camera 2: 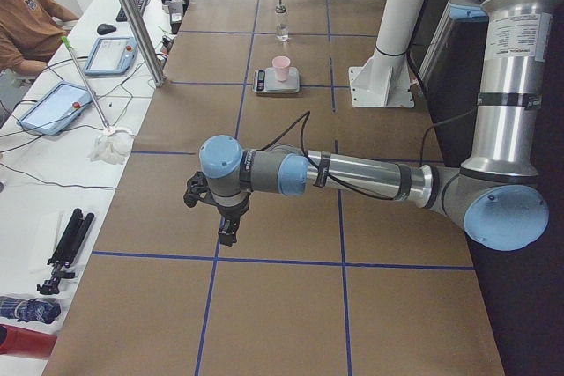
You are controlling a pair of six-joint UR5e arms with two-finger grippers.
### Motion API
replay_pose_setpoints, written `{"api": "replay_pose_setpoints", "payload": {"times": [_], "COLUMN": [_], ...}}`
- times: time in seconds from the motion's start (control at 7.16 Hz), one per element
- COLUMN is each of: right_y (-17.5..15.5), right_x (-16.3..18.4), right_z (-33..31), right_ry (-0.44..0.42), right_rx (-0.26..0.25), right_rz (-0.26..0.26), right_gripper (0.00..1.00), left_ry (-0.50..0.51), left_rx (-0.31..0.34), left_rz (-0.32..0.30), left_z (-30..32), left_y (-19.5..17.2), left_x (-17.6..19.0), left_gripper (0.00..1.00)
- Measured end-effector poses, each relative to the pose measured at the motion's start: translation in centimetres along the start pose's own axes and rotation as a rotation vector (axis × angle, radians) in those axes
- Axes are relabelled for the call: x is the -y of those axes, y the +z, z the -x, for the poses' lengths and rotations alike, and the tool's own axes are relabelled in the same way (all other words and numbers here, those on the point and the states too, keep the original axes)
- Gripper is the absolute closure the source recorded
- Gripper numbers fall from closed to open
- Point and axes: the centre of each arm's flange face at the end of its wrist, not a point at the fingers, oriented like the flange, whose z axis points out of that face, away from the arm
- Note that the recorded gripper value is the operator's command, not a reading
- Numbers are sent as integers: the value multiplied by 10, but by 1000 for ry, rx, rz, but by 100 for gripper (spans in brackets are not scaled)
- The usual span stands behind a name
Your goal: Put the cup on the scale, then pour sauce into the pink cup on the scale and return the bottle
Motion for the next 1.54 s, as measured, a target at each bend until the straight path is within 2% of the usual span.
{"api": "replay_pose_setpoints", "payload": {"times": [0.14,0.42,0.56,0.7,0.98,1.26,1.54], "right_y": [4,8,10,14,25,28,26], "right_x": [-2,-3,-5,-9,-18,-20,-21], "right_z": [-3,-6,-7,-9,-16,-17,-19], "right_ry": [-3,-3,1,9,27,31,35], "right_rx": [1,5,12,18,26,35,35], "right_rz": [-6,-8,-5,2,22,25,20], "right_gripper": [0,0,0,0,0,0,0], "left_ry": [22,6,-8,-16,-26,-33,-36], "left_rx": [-14,-69,-74,-44,95,134,136], "left_rz": [-24,-35,-37,-45,-38,-28,-22], "left_z": [2,12,20,28,45,52,56], "left_y": [4,10,10,5,-2,0,4], "left_x": [-1,-8,-10,-10,-9,-10,-11], "left_gripper": [0,0,0,0,0,0,0]}}
